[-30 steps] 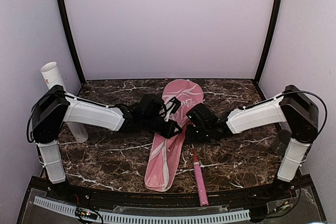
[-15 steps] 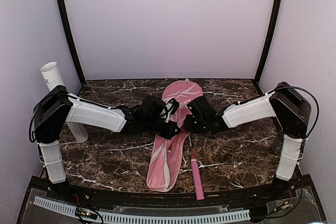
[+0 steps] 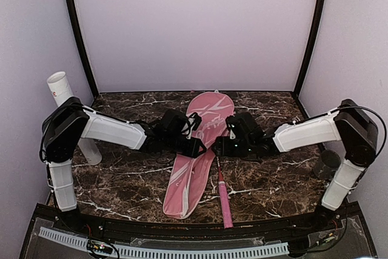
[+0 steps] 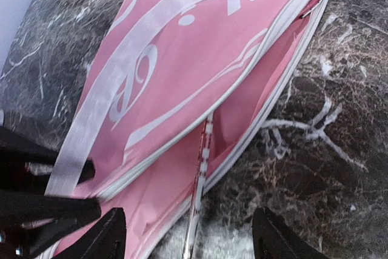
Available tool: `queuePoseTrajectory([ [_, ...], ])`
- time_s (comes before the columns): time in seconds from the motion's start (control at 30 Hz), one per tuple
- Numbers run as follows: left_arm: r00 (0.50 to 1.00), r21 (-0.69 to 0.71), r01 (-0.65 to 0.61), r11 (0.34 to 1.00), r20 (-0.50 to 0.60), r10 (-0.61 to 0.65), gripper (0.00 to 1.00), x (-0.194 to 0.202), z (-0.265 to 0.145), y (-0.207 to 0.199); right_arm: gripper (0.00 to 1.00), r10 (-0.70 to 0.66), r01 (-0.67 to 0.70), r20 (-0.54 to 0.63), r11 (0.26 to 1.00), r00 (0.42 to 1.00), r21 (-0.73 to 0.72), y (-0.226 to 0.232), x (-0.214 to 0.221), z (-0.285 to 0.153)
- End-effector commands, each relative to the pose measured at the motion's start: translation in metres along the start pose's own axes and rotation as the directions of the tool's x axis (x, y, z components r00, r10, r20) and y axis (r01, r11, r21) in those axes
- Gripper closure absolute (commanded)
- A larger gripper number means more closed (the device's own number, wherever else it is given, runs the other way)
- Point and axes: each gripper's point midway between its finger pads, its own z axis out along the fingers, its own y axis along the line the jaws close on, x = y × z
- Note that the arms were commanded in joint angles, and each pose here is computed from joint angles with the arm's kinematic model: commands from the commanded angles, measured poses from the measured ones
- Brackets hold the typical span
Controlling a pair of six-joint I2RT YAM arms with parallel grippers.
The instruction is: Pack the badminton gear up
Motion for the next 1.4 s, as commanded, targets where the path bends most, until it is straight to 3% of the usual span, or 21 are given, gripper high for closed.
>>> queuePoseTrajectory([
  [0.0, 0.999, 0.019, -0.043, 0.999, 0.013, 0.043, 0.6, -0.015, -0.006, -0.01, 0.27, -0.035, 0.033, -0.017, 0.995, 0.999, -0.099, 0.008, 0.01, -0.023],
  [0.17, 0.998, 0.001, -0.062, 0.998, 0.005, 0.062, 0.4, -0.015, -0.018, -0.009, 0.25, -0.017, 0.012, -0.034, 0.989, 0.999, -0.145, 0.004, 0.022, -0.049],
  [0.4, 0.995, -0.043, -0.1, 0.994, -0.029, 0.098, 0.31, 0.003, -0.047, -0.015, 0.27, 0.031, -0.057, -0.12, 0.975, 0.992, -0.214, 0.0, 0.054, -0.079],
  [0.57, 0.992, -0.097, -0.091, 0.991, -0.097, 0.082, 0.3, 0.036, -0.067, -0.018, 0.32, 0.106, -0.152, -0.199, 0.961, 0.974, -0.23, -0.007, 0.095, -0.095],
  [0.7, 0.99, -0.054, -0.053, 0.997, -0.137, 0.046, 0.28, 0.068, -0.082, -0.039, 0.37, 0.146, -0.22, -0.258, 0.932, 0.955, -0.288, 0.003, 0.126, -0.112],
  [0.93, 0.962, -0.013, -0.057, 0.998, -0.268, 0.052, 0.3, 0.128, -0.09, -0.067, 0.39, 0.098, -0.218, -0.336, 0.914, 0.937, -0.343, 0.014, 0.173, -0.129],
  [1.03, 0.953, -0.038, -0.08, 0.996, -0.297, 0.065, 0.3, 0.14, -0.091, -0.067, 0.39, 0.053, -0.192, -0.356, 0.91, 0.933, -0.367, 0.021, 0.186, -0.132],
  [1.07, 0.95, -0.048, -0.085, 0.995, -0.305, 0.067, 0.3, 0.143, -0.091, -0.066, 0.44, 0.125, -0.264, -0.383, 0.904, 0.915, -0.336, 0.023, 0.188, -0.132],
  [1.17, 0.943, -0.065, -0.096, 0.993, -0.324, 0.07, 0.31, 0.153, -0.09, -0.063, 0.47, 0.144, -0.283, -0.4, 0.906, 0.905, -0.314, 0.026, 0.195, -0.128],
  [1.37, 0.935, -0.113, -0.124, 0.986, -0.347, 0.078, 0.39, 0.163, -0.089, -0.056, 0.5, 0.142, -0.301, -0.435, 0.898, 0.889, -0.322, 0.038, 0.205, -0.119],
])
